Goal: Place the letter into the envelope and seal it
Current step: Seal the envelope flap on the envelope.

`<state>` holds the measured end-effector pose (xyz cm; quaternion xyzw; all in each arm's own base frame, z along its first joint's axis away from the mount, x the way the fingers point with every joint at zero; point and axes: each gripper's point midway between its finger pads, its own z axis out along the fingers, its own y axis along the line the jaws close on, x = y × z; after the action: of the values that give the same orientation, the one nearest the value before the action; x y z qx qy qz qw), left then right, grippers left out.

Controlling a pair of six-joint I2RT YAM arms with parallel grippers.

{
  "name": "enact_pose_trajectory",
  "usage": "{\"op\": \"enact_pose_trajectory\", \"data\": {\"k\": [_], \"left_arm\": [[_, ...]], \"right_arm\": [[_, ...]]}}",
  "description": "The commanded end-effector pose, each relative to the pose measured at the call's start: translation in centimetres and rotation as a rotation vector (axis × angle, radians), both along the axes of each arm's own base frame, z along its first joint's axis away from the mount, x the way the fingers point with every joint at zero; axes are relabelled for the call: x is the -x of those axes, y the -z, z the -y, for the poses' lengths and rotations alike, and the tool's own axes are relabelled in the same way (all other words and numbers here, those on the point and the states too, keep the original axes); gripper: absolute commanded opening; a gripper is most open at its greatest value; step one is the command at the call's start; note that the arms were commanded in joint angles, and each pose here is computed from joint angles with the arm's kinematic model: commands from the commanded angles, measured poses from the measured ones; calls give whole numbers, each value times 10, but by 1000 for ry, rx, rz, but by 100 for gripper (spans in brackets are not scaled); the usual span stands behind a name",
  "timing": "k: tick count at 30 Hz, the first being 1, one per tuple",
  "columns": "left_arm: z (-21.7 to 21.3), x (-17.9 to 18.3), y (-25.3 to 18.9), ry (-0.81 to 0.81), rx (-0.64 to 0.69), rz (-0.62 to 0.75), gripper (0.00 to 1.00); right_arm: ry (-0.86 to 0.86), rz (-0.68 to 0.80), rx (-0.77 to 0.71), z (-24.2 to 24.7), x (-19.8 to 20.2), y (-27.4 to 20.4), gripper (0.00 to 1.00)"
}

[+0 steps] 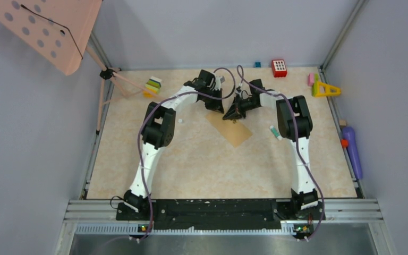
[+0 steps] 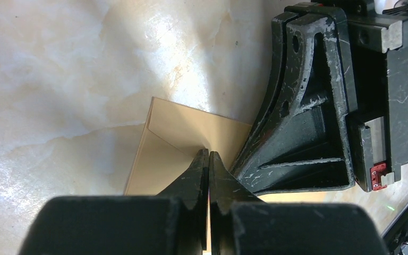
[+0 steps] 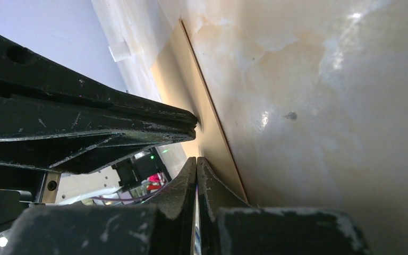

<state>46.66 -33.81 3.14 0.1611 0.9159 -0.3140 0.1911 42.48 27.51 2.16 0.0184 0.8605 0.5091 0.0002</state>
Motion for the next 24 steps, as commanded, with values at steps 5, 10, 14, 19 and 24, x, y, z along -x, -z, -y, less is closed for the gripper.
{"op": "enact_pose_trajectory", "data": {"k": [5, 10, 14, 19, 24], "left_arm": [[-9, 13, 31, 11, -108, -37, 0], [-10, 10, 28, 9, -115, -24, 0], [-10, 9, 27, 8, -116, -20, 0], [-10, 8, 26, 5, -120, -17, 0], [-12, 8, 26, 7, -127, -9, 0]], "right_arm": [[33, -25, 132, 18, 9, 36, 0], [-11, -55, 149, 39, 31, 31, 0], [-39, -72, 167, 53, 48, 30, 0], [-42, -79, 178, 66, 59, 30, 0], [-27, -90, 178, 77, 63, 30, 0]]}}
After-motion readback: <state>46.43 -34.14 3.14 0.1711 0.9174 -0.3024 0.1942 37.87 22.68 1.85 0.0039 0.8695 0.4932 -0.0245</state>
